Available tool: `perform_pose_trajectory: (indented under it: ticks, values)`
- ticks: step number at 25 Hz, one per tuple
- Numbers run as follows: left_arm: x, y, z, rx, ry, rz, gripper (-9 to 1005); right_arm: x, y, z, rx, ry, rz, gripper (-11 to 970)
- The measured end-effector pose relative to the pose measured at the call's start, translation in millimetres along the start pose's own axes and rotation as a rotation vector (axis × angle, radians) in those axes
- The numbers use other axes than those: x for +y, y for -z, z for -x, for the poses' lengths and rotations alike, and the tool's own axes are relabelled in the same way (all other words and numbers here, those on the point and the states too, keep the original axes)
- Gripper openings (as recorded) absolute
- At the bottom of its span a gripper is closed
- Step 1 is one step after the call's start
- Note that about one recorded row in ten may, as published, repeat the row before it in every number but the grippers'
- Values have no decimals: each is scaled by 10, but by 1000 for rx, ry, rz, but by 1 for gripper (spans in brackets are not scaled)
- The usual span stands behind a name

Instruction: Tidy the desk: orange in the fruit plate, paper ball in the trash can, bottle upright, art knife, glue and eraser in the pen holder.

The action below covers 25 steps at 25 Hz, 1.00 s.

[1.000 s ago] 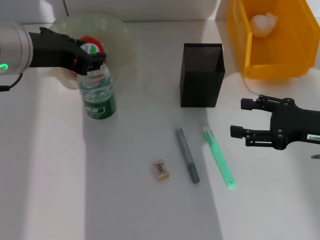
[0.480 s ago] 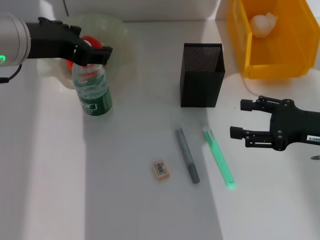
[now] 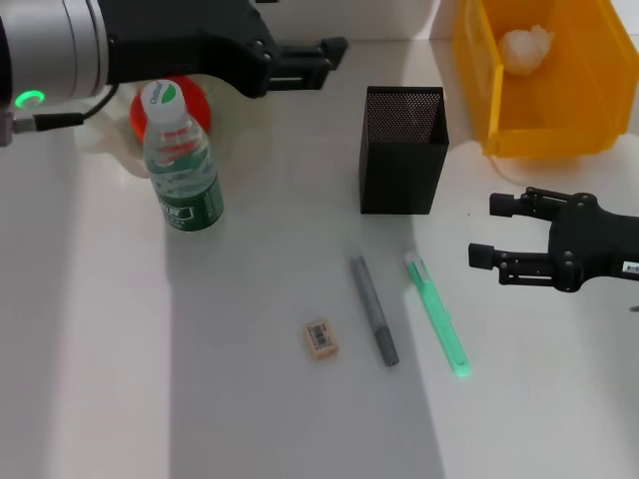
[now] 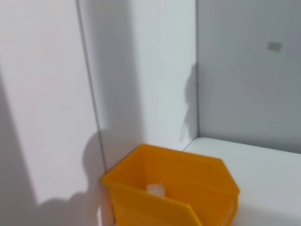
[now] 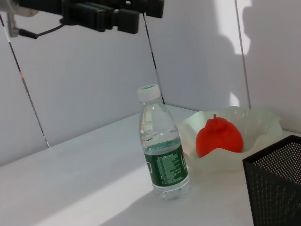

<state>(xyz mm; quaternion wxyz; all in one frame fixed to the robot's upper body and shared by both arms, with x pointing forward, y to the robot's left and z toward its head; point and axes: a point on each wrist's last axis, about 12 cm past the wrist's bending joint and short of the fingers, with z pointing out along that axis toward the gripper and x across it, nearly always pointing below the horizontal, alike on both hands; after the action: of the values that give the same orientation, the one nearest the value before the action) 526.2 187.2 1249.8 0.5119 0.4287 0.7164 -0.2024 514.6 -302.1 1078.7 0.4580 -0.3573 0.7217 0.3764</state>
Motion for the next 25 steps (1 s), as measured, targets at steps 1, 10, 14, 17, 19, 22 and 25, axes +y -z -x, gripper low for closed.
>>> perform_pose_trajectory:
  ticks: [1,10,14,17,19,22,25]
  values:
    - [-27,-12,-29,-24,-18,-27,800,-13,17,9,1,-11,-5,829]
    - [-257,-247,-915,-174,-29,-221,795,-176,353,255,-12,-145,-93,828]
    - [-292,-274,-1297,-195,9,-277,791,-215,465,502,74,-237,-110,828]
    - [-272,-239,-1622,-227,68,-306,790,-238,427,840,235,-304,-166,828]
    - [-265,-235,-1684,-231,85,-312,789,-258,352,1034,320,-356,-224,828]
    - [-260,-238,-1808,-229,124,-320,790,-252,243,1231,405,-405,-261,828]
    - [-264,-240,-1870,-215,113,-316,793,-198,26,1491,520,-430,-278,828]
